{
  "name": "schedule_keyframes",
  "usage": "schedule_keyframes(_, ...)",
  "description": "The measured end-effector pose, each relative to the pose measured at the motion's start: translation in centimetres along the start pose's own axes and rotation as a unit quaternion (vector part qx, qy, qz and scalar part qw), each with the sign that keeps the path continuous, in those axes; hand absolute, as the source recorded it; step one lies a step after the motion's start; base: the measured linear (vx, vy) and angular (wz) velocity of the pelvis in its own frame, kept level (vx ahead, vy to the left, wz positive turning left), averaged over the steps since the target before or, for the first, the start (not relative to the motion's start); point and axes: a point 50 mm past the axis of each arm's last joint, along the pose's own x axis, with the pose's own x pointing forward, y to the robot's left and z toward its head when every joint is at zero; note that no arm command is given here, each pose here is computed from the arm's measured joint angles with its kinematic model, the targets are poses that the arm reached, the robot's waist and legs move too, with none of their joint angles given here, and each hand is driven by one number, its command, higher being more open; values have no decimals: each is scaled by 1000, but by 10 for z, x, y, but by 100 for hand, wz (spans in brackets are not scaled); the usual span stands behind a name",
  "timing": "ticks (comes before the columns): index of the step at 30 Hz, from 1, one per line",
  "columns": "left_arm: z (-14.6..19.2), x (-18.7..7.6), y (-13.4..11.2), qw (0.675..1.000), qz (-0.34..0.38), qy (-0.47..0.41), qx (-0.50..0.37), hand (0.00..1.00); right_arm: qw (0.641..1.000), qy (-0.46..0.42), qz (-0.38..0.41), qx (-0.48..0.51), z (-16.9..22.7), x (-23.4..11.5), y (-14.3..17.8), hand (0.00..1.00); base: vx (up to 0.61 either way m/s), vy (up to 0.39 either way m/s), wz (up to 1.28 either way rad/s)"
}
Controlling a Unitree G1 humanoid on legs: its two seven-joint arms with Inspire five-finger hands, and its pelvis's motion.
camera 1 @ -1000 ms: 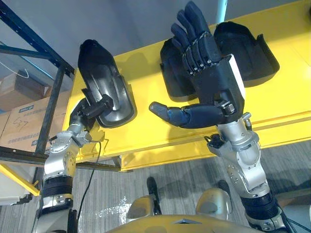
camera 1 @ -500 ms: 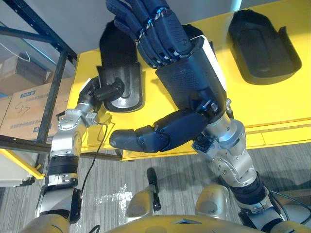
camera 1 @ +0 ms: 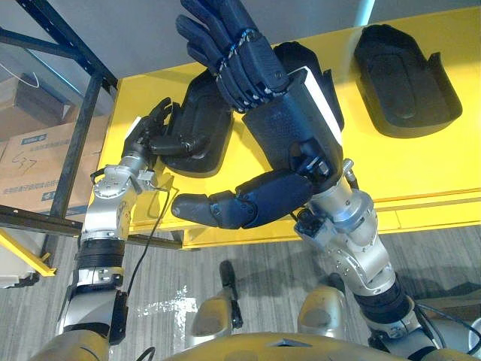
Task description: Walk over and take three plastic housings, then place them on the shelf
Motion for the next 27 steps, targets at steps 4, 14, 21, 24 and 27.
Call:
schedule_keyframes(4,-6,-12,0,1000,5,1,9,100,998,52,-43,-6,-19,-15,-9,100,6,-4,0)
schedule_keyframes(14,3,-51,0,992,93,-75,-40,100,972,159,-167,-35,-44,-66,-17,100,-45,-39,0)
schedule_keyframes(21,-17,-84,-31,982,119,-85,-123,100,955,171,-237,-49,-43,-84,-16,100,-25,-21,0)
schedule_keyframes(24,-28,-88,-40,982,118,-62,-135,100,949,173,-256,-58,-41,-91,-18,100,-1,-5,-1)
schedule_keyframes(27,-26,-91,-40,978,131,-82,-139,100,944,186,-257,-90,-39,-95,-20,100,0,0,0)
